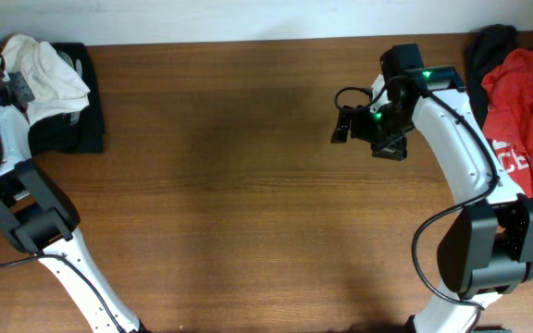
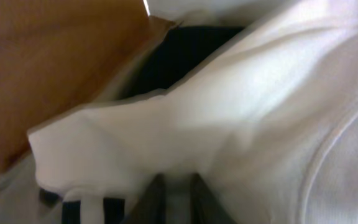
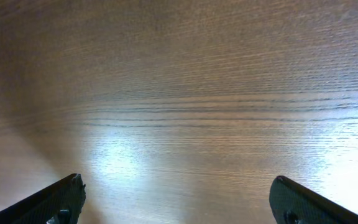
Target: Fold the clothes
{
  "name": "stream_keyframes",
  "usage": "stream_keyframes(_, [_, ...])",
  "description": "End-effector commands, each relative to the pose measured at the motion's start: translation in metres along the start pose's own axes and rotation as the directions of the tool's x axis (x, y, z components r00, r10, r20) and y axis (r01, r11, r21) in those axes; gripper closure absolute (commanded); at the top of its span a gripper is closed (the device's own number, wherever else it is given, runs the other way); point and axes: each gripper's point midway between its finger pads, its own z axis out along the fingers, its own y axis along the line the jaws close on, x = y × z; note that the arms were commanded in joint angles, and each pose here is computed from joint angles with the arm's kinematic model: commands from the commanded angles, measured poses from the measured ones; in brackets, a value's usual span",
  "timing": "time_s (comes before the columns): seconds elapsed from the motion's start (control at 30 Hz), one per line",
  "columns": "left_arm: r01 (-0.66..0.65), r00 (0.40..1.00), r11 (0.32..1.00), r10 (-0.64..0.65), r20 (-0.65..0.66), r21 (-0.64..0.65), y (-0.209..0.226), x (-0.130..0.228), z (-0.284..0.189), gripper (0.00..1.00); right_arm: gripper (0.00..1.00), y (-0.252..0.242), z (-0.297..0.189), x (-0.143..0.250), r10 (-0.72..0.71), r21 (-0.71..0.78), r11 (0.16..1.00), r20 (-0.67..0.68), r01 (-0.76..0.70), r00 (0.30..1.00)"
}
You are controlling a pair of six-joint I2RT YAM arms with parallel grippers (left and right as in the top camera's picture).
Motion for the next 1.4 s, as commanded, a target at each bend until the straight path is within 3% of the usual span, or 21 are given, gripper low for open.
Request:
stream_keyframes(0.0, [0.071,0.992,0.997,-0.073,0.103,0.018,0.006,-0.080,-0.050,0.41,0.01,0.008,-0.006,0.001,0.012,0.003,1.000,0.017,-0.012,1.000])
stream_keyframes(0.03, [0.145,0.981,0.988,-0.150,0.126,0.054,0.006,-0.101,-0.069,0.28,0.01,0.009,-0.010,0.002,0.010,0.000,1.000,0.025,-0.010,1.000])
stream_keyframes(0.07, [0.215,0.962,0.970,-0.230,0.145,0.113,0.004,-0.123,-0.093,0.01,0.01,0.011,-0.017,0.003,0.004,-0.006,1.000,0.041,-0.004,0.999])
stream_keyframes(0.13, [0.244,0.949,0.936,-0.285,0.138,0.255,-0.011,-0.148,-0.134,0.01,0.01,0.017,-0.042,0.008,-0.012,-0.025,1.000,0.091,0.014,0.996])
stream_keyframes(0.17, [0.217,0.955,0.886,-0.280,0.099,0.411,-0.034,-0.157,-0.170,0.01,0.01,0.022,-0.065,0.016,-0.026,-0.040,0.999,0.136,0.032,0.990])
stream_keyframes(0.27, [0.164,0.974,0.646,-0.225,-0.019,0.745,-0.084,-0.161,-0.279,0.01,0.01,0.029,-0.143,0.069,-0.061,-0.076,0.994,0.255,0.083,0.965])
stream_keyframes(0.43, [0.241,0.969,0.630,-0.196,-0.148,0.738,-0.077,-0.141,-0.356,0.01,0.01,0.020,-0.224,0.154,-0.093,-0.102,0.983,0.451,0.154,0.888])
stream_keyframes(0.6, [0.234,0.972,0.640,-0.151,-0.178,0.732,-0.063,-0.120,-0.438,0.01,0.01,0.000,-0.243,0.222,-0.044,-0.163,0.973,0.566,0.163,0.823])
stream_keyframes(0.8, [0.146,0.989,0.628,-0.112,-0.097,0.765,-0.048,-0.098,-0.550,0.01,0.01,-0.019,-0.189,0.226,0.078,-0.272,0.954,0.631,0.126,0.772])
stream_keyframes(1.0, [0.024,0.994,0.637,-0.096,0.049,0.771,-0.032,-0.061,-0.650,0.01,0.01,-0.018,-0.183,0.215,0.116,-0.302,0.946,0.655,0.118,0.747])
stream_keyframes(1.13, [0.020,0.999,0.618,-0.041,0.008,0.786,-0.037,-0.007,-0.663,0.01,0.01,-0.024,-0.184,0.212,0.122,-0.280,0.955,0.668,0.096,0.734])
stream_keyframes(1.3, [0.036,0.998,0.619,-0.063,0.004,0.784,-0.049,0.056,-0.621,0.01,0.01,-0.025,-0.184,0.212,0.123,-0.276,0.957,0.670,0.092,0.732])
stream_keyframes(1.37, [0.078,0.997,0.616,-0.052,-0.059,0.784,-0.056,0.086,-0.597,0.01,0.01,-0.025,-0.184,0.212,0.123,-0.276,0.957,0.670,0.092,0.732])
